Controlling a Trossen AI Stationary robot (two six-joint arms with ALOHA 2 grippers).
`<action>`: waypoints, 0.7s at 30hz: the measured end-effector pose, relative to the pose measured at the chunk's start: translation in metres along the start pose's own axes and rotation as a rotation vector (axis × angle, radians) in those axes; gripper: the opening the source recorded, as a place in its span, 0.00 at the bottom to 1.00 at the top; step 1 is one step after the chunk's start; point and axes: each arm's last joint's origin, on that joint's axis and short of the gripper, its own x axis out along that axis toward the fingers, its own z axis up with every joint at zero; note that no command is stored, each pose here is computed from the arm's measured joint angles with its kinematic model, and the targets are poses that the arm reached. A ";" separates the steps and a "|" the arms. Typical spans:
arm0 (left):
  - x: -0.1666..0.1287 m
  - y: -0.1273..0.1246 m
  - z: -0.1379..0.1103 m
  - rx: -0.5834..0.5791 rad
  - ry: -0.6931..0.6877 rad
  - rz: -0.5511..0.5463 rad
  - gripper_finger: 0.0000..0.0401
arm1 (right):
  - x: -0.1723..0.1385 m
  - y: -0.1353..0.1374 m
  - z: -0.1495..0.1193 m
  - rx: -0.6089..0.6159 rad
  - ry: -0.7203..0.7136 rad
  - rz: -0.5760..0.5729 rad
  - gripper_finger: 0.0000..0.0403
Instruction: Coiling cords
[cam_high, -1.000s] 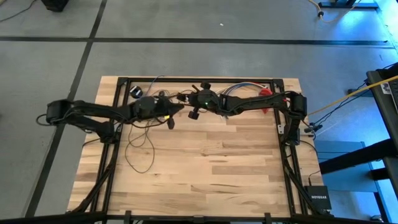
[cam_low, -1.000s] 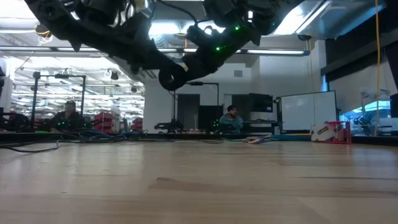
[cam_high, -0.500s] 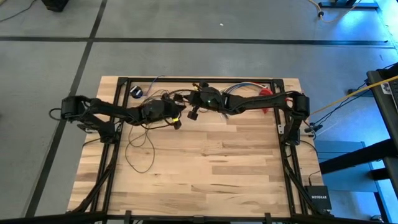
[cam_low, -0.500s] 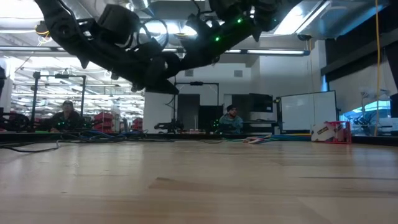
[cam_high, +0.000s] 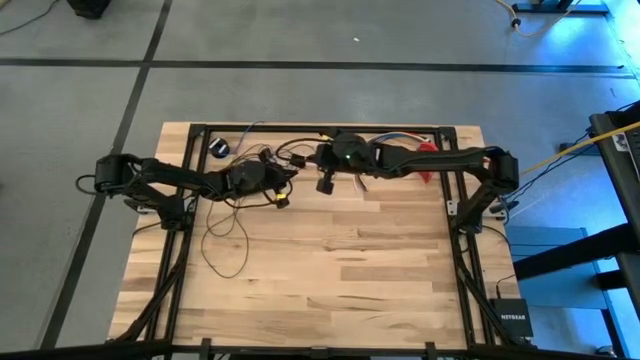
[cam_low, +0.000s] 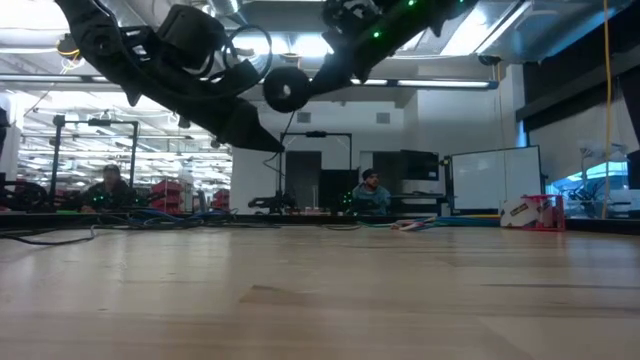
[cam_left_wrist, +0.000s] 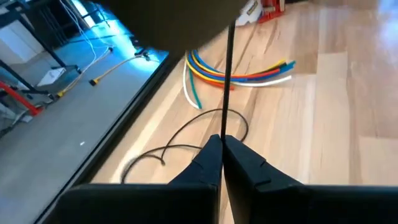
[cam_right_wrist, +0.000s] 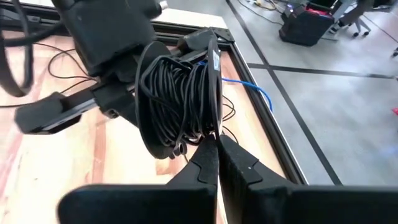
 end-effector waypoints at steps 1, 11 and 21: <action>0.000 0.000 -0.001 0.012 0.004 0.000 0.01 | -0.003 -0.001 0.001 0.000 0.000 0.001 0.01; 0.000 0.000 -0.002 0.052 0.010 0.004 0.01 | -0.032 -0.007 0.014 -0.006 -0.029 0.024 0.01; 0.000 0.000 -0.003 0.071 0.015 0.004 0.01 | -0.066 -0.014 0.027 -0.023 -0.069 0.054 0.01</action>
